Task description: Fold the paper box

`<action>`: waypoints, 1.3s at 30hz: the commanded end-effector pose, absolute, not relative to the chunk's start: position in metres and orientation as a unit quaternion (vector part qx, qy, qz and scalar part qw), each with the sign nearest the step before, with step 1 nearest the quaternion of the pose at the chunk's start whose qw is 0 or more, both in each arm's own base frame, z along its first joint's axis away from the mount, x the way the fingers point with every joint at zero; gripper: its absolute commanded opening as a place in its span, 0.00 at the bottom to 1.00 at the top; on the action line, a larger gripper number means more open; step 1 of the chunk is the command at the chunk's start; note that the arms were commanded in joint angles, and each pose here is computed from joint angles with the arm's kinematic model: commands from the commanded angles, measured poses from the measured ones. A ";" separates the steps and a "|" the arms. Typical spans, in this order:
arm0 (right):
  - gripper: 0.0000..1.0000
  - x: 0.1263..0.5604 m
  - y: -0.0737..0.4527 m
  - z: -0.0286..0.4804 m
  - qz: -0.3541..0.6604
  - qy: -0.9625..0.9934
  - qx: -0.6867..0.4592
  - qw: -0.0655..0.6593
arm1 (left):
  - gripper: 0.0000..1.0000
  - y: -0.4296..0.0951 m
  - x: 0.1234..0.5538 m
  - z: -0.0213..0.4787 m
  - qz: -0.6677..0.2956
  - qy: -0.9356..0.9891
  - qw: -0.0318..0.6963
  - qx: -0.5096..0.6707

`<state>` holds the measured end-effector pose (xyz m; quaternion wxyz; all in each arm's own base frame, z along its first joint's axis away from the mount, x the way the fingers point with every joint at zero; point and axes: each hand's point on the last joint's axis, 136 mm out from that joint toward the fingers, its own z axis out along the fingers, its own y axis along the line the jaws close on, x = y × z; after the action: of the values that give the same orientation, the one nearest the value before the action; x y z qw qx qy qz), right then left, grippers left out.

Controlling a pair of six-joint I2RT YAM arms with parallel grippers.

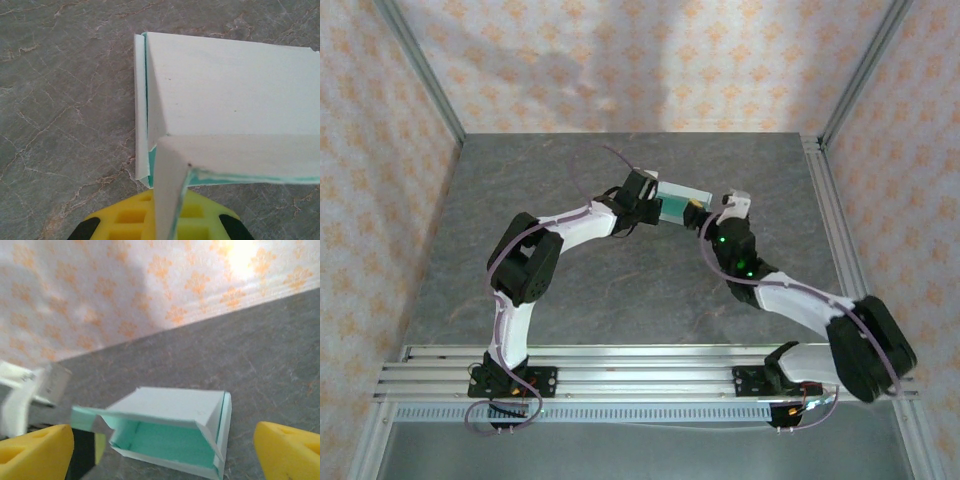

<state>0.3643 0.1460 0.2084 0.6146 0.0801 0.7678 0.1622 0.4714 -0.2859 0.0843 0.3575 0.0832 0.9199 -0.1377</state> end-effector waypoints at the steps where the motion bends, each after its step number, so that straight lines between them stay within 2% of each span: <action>1: 0.90 0.362 0.130 0.222 0.152 0.787 0.129 0.584 | 0.00 -0.289 0.468 0.087 -0.135 0.919 0.357 0.099; 7: 0.88 0.387 0.127 0.202 0.176 0.840 0.185 0.478 | 0.02 -0.293 0.466 0.089 -0.143 0.917 0.356 0.109; 13: 0.87 0.425 0.128 0.164 0.161 0.868 0.193 0.429 | 0.13 -0.294 0.460 0.096 -0.158 0.915 0.355 0.109; 18: 0.88 0.445 0.127 0.127 0.137 0.890 0.195 0.390 | 0.31 -0.285 0.448 0.107 -0.160 0.909 0.369 0.111; 22: 0.88 0.452 0.129 0.113 0.140 0.894 0.196 0.379 | 0.38 -0.278 0.431 0.118 -0.172 0.903 0.376 0.120; 23: 0.88 0.454 0.128 0.109 0.141 0.894 0.197 0.376 | 0.46 -0.277 0.425 0.120 -0.177 0.901 0.377 0.125; 25: 0.88 0.454 0.128 0.101 0.144 0.898 0.197 0.367 | 0.47 -0.276 0.410 0.127 -0.195 0.892 0.381 0.142; 26: 0.88 0.453 0.127 0.097 0.145 0.899 0.197 0.363 | 0.59 -0.278 0.403 0.133 -0.208 0.885 0.386 0.154; 28: 0.88 0.451 0.128 0.089 0.146 0.903 0.190 0.357 | 0.63 -0.280 0.390 0.145 -0.230 0.873 0.391 0.180; 29: 0.88 0.450 0.128 0.085 0.147 0.905 0.184 0.354 | 0.72 -0.282 0.384 0.151 -0.241 0.867 0.392 0.194; 31: 0.87 0.450 0.133 0.079 0.152 0.909 0.157 0.355 | 0.80 -0.287 0.376 0.167 -0.270 0.851 0.398 0.209; 33: 0.85 0.449 0.135 0.072 0.150 0.914 0.139 0.350 | 0.84 -0.293 0.374 0.186 -0.316 0.831 0.408 0.207; 35: 0.81 0.447 0.136 0.065 0.144 0.923 0.120 0.336 | 0.84 -0.291 0.384 0.200 -0.335 0.825 0.419 0.177; 39: 0.67 0.444 0.135 0.054 0.127 0.932 0.099 0.324 | 0.83 -0.276 0.422 0.199 -0.310 0.855 0.403 0.102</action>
<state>0.4485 0.1365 0.0686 0.3416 0.1272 0.9200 0.1444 0.3944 -0.2815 0.1837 0.3979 0.1513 0.8526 -0.3031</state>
